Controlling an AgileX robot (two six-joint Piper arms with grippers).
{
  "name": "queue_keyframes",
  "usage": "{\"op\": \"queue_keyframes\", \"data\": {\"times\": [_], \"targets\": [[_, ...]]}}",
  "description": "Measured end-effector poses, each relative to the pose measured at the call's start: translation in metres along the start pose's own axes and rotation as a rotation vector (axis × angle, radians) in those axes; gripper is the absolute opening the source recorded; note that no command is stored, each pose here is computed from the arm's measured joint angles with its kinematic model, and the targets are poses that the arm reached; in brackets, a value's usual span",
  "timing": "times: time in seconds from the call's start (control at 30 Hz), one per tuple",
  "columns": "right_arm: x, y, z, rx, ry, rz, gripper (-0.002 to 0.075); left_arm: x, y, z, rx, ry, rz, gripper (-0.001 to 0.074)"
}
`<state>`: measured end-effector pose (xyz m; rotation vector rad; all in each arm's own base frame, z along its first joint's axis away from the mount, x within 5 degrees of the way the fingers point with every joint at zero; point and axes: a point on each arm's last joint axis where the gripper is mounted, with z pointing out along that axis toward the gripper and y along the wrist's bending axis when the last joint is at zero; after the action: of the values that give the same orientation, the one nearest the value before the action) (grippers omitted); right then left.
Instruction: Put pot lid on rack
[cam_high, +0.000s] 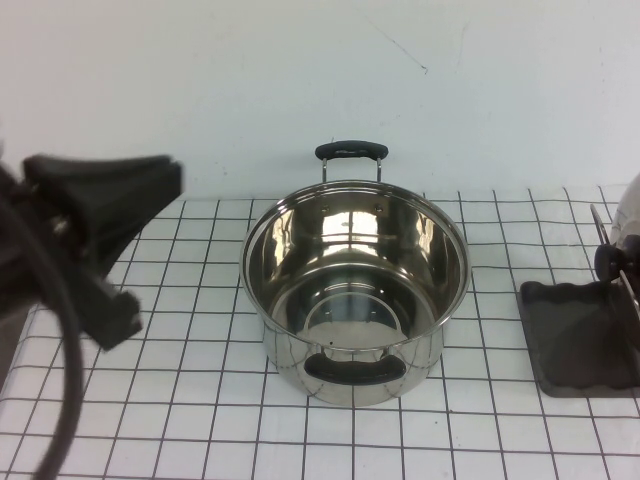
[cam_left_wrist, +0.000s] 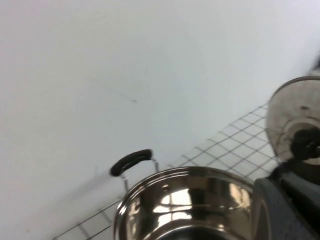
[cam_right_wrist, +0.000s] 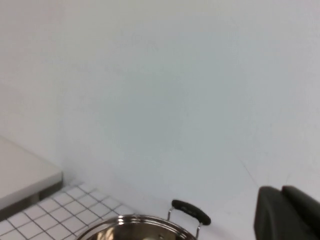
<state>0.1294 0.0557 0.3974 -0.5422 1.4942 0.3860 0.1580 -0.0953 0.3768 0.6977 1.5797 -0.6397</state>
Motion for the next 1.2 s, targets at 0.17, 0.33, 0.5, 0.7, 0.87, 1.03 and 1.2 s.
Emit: {"op": "queue_keyframes", "data": {"times": [0.17,0.33,0.5,0.7,0.87,1.03,1.2], "targets": [[0.013,0.019,-0.027,-0.027,-0.031,-0.022,-0.0001,0.031,-0.005,-0.029,-0.154,-0.021,-0.004,-0.0002],[0.048,0.033,-0.043,-0.040,-0.028,0.002,-0.0001,0.063,-0.012,-0.053,-0.259,-0.046,-0.023,-0.0002],[0.074,0.049,-0.058,-0.086,-0.101,-0.117,-0.0001,0.090,-0.010,-0.071,-0.405,-0.086,-0.097,-0.0002],[0.081,0.053,-0.067,-0.056,-0.163,-0.148,-0.0001,0.119,-0.007,-0.074,-0.459,-0.042,-0.138,-0.0002],[0.085,0.043,-0.066,0.052,-0.157,-0.114,-0.0001,0.141,-0.008,-0.072,-0.461,0.017,-0.162,-0.0002],[0.086,0.040,-0.066,0.085,-0.156,-0.098,-0.0001,0.163,-0.009,-0.072,-0.462,0.078,-0.188,-0.0002],[0.086,0.040,-0.066,0.085,-0.158,-0.097,-0.0001,0.183,-0.010,-0.072,-0.462,0.133,-0.207,-0.0002]]}}
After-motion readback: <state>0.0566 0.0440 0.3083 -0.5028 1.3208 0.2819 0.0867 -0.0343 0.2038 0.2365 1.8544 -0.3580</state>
